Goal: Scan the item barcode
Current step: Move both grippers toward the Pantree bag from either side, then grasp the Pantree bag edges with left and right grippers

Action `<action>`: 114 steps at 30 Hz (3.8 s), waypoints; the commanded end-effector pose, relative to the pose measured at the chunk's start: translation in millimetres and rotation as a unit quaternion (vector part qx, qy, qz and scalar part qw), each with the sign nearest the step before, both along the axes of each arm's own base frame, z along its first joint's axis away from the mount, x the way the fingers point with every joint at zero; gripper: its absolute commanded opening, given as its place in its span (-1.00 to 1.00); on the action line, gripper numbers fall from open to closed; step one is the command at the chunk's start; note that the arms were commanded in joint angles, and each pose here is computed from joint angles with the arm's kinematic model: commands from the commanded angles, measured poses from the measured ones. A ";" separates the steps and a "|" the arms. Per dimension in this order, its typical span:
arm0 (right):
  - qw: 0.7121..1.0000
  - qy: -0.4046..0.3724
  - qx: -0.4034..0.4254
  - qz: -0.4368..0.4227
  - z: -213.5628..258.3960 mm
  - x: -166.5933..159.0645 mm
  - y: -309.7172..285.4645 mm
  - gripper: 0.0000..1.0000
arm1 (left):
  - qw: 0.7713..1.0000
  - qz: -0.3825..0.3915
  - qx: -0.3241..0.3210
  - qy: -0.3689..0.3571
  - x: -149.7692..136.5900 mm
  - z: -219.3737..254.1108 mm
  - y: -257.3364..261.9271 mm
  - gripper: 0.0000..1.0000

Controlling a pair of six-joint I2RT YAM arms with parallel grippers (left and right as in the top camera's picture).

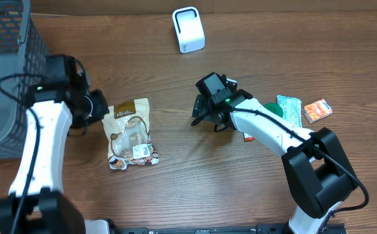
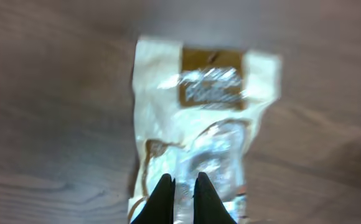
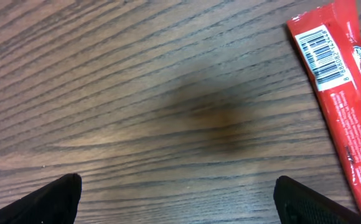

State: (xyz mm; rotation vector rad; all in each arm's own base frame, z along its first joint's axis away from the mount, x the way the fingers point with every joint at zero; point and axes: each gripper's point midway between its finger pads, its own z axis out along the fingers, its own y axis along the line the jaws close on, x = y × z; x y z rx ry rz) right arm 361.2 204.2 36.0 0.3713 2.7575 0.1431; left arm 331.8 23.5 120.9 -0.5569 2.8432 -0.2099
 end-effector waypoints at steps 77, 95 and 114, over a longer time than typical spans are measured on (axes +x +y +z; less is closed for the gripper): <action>0.955 -0.017 0.173 0.240 43.1 -6.1 83.9 1.00 | 0.992 -0.073 0.024 0.102 43.5 -43.3 -111.9 0.99; 0.959 -0.034 0.141 0.242 37.5 0.3 75.9 1.00 | 0.991 -0.049 0.015 0.120 21.2 -107.7 -90.8 0.95; 0.964 -0.008 0.120 0.238 13.7 -16.3 65.5 1.00 | 0.976 -0.102 -0.127 0.146 7.6 -88.0 -127.8 0.81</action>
